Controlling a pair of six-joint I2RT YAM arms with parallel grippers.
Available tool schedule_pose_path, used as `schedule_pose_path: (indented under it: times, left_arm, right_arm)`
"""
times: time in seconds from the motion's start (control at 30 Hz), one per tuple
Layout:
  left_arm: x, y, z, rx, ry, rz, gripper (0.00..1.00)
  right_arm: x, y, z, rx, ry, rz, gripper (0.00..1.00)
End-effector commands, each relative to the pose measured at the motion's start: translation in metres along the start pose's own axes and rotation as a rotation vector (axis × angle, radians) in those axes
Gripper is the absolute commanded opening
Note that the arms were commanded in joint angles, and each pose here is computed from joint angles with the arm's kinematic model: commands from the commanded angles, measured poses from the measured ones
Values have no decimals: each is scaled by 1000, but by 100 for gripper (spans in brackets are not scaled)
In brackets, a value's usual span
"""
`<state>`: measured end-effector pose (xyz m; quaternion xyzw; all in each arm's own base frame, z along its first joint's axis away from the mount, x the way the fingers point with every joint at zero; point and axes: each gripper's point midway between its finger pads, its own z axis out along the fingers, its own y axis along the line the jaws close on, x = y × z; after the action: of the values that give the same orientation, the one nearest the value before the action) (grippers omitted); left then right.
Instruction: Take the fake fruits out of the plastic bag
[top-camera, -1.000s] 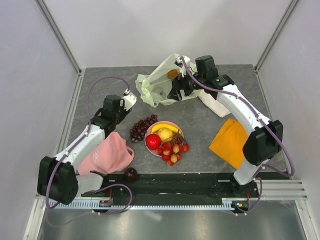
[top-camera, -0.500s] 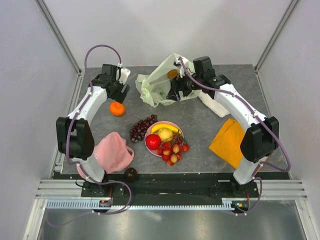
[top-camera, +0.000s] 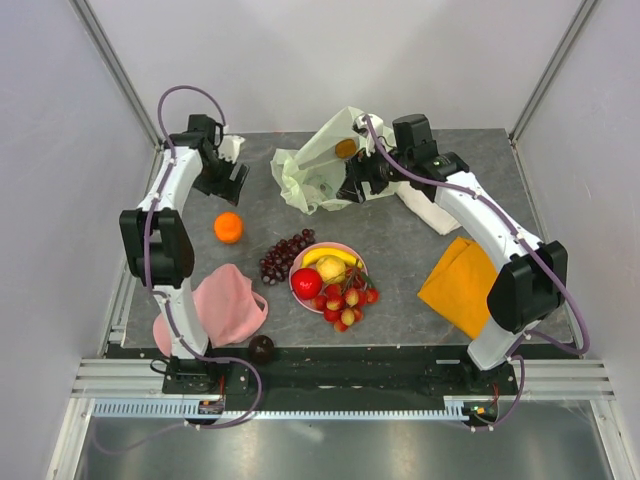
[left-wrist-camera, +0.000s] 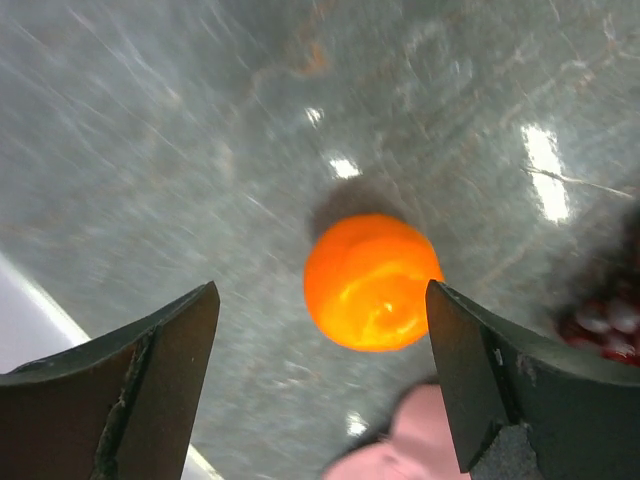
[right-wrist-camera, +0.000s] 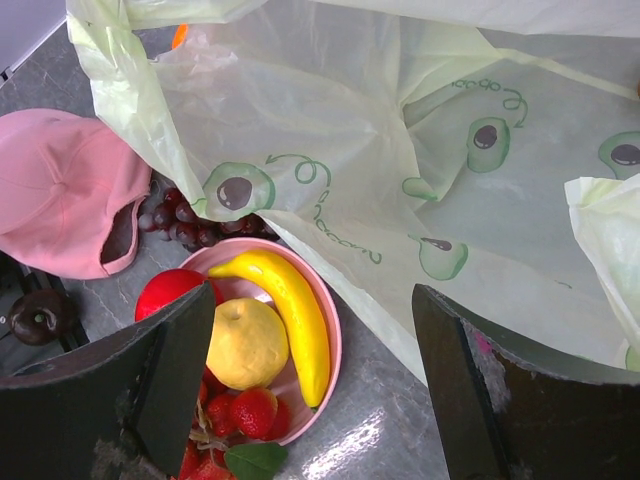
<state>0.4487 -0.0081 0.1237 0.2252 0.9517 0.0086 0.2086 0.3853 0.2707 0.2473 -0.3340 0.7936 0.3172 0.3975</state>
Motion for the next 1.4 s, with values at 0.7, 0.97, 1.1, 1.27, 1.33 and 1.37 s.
schedule_pose_path:
  times: [0.7,0.97,1.1,1.27,1.33,1.37]
  left_arm:
    - [60,-26,50,305,210,-448,13]
    - [-12,-38,-42,310,-178,-223,2]
    - [-40,-59,-93,194,-415,90,2]
    - [-46,-111,-147,11,-643,404,2]
    - [-56,-110,-163,-137,-787,482,2]
    - [-58,-120,-198,-195,-914,530,2]
  right_arm:
    - [-21,4,1,-47,-60,-13,88]
    - [-40,32,-2,-208,-106,-10,88]
    - [-84,62,-9,-390,-206,90,91]
    - [-126,86,-23,-579,-285,228,98]
    - [-122,84,-16,-623,-258,317,98]
    - [-129,87,-21,-667,-273,369,98]
